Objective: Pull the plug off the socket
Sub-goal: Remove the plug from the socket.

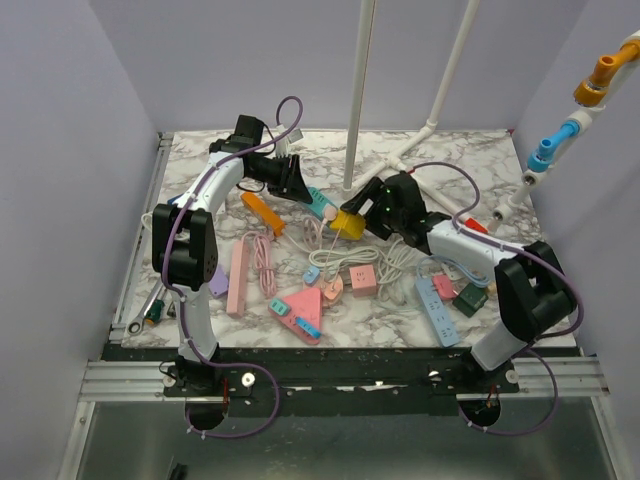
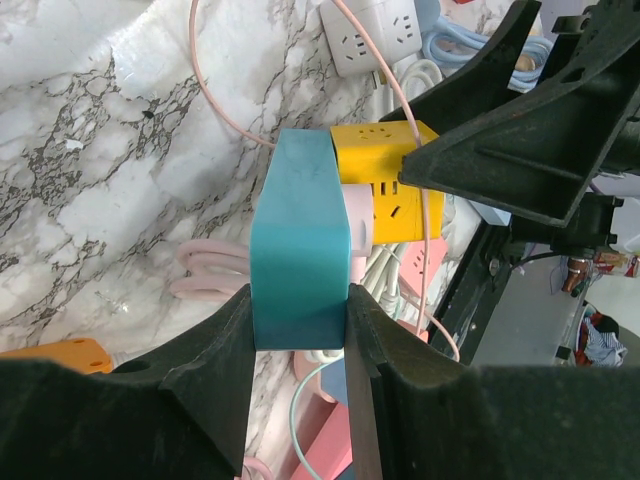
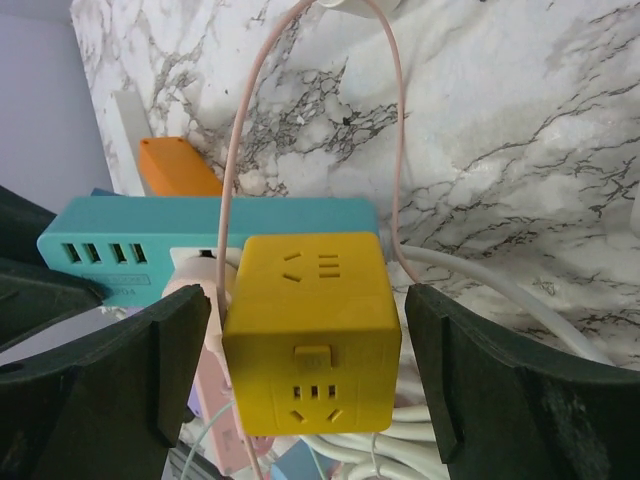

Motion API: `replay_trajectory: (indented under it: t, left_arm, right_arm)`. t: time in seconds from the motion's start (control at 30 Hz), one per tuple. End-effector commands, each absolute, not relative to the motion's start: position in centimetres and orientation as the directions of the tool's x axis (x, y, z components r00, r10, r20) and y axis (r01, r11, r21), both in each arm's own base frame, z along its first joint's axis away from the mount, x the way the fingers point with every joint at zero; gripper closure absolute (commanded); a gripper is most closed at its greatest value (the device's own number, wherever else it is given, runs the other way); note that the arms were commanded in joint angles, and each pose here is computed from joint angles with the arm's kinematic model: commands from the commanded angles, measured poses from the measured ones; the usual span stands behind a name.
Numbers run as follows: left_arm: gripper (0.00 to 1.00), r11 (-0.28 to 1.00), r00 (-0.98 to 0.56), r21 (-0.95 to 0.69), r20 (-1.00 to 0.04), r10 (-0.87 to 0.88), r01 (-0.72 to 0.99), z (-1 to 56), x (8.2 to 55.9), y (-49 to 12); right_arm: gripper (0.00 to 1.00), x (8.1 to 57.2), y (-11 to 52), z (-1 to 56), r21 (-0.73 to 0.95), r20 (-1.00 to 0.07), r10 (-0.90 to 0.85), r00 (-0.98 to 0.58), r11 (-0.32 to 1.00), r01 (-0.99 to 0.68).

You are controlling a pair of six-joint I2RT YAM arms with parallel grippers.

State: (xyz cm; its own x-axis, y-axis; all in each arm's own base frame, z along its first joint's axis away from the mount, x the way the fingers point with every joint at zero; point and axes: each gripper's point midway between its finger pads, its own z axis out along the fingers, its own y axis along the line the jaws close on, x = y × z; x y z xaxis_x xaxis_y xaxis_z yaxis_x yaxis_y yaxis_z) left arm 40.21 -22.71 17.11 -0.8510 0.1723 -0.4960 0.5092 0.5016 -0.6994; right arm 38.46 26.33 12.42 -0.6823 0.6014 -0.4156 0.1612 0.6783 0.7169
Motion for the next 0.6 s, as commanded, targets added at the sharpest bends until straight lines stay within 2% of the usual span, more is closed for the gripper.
replay_trajectory:
  t: [0.0,0.37,0.57]
  left_arm:
    - [1.0,0.472,-0.817,-0.685,-0.556,0.152,0.555,20.4,40.0,-22.7]
    - [1.0,0.474,-0.816,-0.685,-0.559,0.147,0.554,20.5,40.1,-22.7]
    - [1.0,0.472,-0.815,-0.684,-0.56,0.15,0.557,20.6,39.9,-22.7]
  right_arm:
    - [0.13,37.7,25.8,13.7,0.714,-0.431,0.615,-0.66,0.68,0.166]
    - [0.12,36.5,27.7,11.8,0.678,-0.417,0.593,-0.689,0.708,0.2]
    - [0.14,37.3,27.9,12.7,0.71,-0.429,0.637,-0.64,0.676,0.196]
